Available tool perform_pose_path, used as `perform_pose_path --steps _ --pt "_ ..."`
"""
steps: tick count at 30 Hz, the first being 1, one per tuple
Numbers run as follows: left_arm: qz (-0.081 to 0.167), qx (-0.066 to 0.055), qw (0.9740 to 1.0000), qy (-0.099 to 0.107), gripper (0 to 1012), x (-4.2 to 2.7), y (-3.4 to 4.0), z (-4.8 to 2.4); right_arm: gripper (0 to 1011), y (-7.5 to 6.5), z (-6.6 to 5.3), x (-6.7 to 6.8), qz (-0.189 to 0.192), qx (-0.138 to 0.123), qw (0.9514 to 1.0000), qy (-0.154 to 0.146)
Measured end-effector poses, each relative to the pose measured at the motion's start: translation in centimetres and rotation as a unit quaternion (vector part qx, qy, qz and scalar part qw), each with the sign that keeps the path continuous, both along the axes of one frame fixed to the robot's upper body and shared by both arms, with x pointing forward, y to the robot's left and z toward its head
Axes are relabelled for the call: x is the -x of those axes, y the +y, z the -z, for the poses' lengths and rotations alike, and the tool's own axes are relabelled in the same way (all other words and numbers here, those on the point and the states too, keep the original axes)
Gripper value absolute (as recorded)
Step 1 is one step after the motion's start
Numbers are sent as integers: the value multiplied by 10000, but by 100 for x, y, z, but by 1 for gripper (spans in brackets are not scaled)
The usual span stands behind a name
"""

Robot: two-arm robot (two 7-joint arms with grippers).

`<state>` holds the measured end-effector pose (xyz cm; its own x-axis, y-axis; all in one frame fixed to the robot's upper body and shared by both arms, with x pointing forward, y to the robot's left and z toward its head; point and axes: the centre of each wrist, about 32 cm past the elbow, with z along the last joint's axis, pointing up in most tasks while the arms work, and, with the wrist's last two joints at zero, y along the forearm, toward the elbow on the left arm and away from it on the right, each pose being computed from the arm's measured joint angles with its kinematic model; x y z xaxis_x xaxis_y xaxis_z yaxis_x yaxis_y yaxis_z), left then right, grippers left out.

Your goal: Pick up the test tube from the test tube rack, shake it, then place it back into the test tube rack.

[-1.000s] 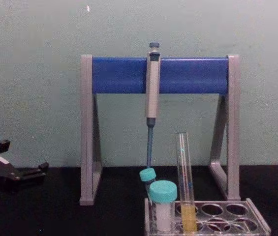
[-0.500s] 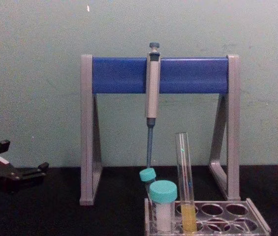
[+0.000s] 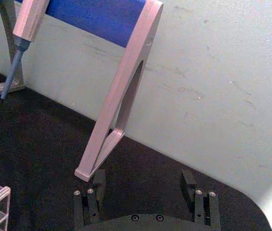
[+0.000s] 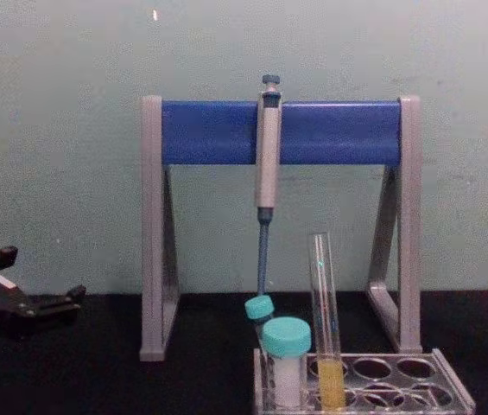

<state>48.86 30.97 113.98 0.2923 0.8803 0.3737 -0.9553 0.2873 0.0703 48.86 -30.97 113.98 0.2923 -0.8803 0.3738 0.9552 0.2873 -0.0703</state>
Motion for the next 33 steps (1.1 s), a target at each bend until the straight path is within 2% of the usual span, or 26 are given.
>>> perform_pose_path --steps 22,28,33 --pt "0 0 10000 0 1001 0 0 0 1000 9 -5 24 -45 -14 10000 2" --pt "0 0 10000 0 1001 0 0 0 1000 52 -23 132 -223 -86 9997 21" --pt "0 0 10000 0 1001 0 0 0 1000 102 -37 281 -494 -277 9983 106"
